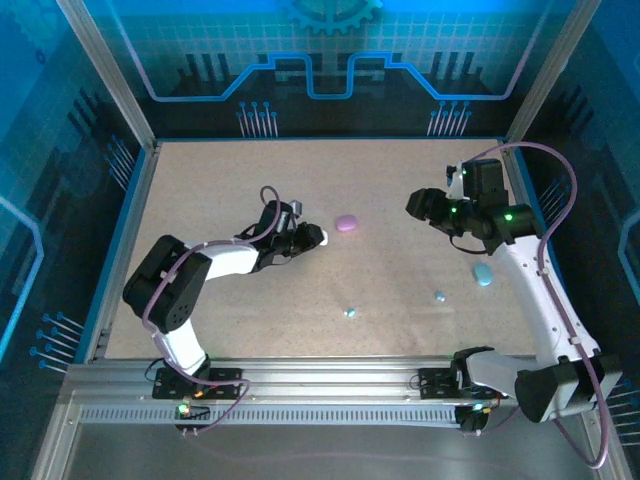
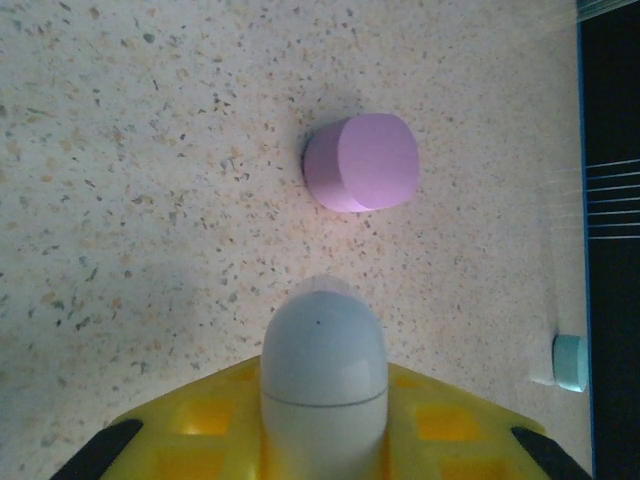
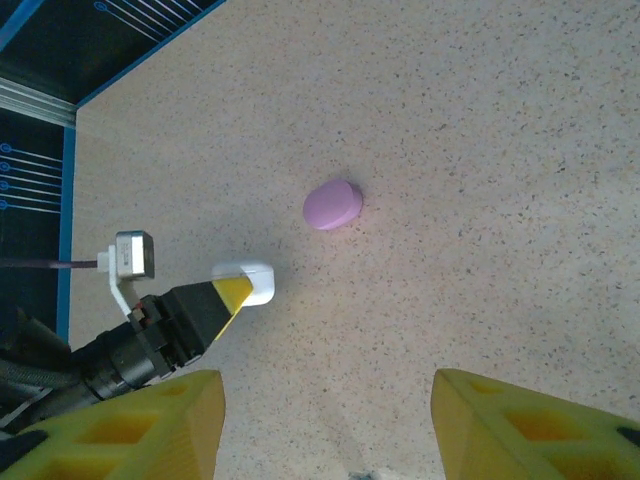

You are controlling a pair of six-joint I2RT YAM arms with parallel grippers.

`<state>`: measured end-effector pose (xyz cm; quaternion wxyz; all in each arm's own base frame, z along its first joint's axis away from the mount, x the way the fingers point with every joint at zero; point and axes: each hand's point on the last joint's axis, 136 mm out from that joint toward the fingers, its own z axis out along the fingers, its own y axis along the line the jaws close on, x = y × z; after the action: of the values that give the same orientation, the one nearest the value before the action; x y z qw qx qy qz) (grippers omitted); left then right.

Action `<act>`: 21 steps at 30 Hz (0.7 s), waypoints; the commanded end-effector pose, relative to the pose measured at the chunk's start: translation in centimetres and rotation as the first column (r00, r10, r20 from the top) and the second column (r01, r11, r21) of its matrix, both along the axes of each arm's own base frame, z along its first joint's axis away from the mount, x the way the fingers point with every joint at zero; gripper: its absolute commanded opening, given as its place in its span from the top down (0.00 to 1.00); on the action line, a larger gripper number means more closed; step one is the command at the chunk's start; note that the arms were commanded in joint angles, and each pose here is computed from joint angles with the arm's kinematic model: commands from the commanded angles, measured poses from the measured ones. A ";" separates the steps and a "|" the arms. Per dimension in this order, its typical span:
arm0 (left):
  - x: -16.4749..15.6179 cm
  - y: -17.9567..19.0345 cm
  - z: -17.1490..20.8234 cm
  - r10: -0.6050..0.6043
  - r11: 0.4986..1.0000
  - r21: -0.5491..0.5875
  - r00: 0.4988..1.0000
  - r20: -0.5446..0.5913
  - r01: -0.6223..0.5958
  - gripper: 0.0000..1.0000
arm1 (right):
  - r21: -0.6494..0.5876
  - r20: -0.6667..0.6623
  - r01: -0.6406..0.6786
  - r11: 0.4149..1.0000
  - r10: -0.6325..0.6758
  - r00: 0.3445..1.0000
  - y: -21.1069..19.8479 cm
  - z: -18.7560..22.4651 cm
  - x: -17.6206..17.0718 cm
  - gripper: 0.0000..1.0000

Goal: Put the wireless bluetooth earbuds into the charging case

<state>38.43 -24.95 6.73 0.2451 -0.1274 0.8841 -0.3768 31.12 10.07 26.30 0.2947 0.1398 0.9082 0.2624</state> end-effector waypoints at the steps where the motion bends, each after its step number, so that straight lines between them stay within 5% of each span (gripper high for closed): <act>1: 0.5 -0.3 -0.7 -0.004 1.000 -0.021 0.998 -0.058 0.002 0.76 | 0.007 -0.009 0.036 0.999 -0.036 0.999 -0.8 -0.2 -0.1 0.42; 21: 1.1 2.8 -3.9 0.066 0.992 0.119 0.981 -0.182 -0.045 0.57 | -0.093 -0.095 0.201 0.975 -0.210 0.973 -5.8 -4.3 -0.6 0.42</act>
<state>39.47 -23.45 2.81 0.1788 -0.1673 0.9120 -0.3290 31.11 6.24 22.98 0.2792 0.2084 0.9128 0.2133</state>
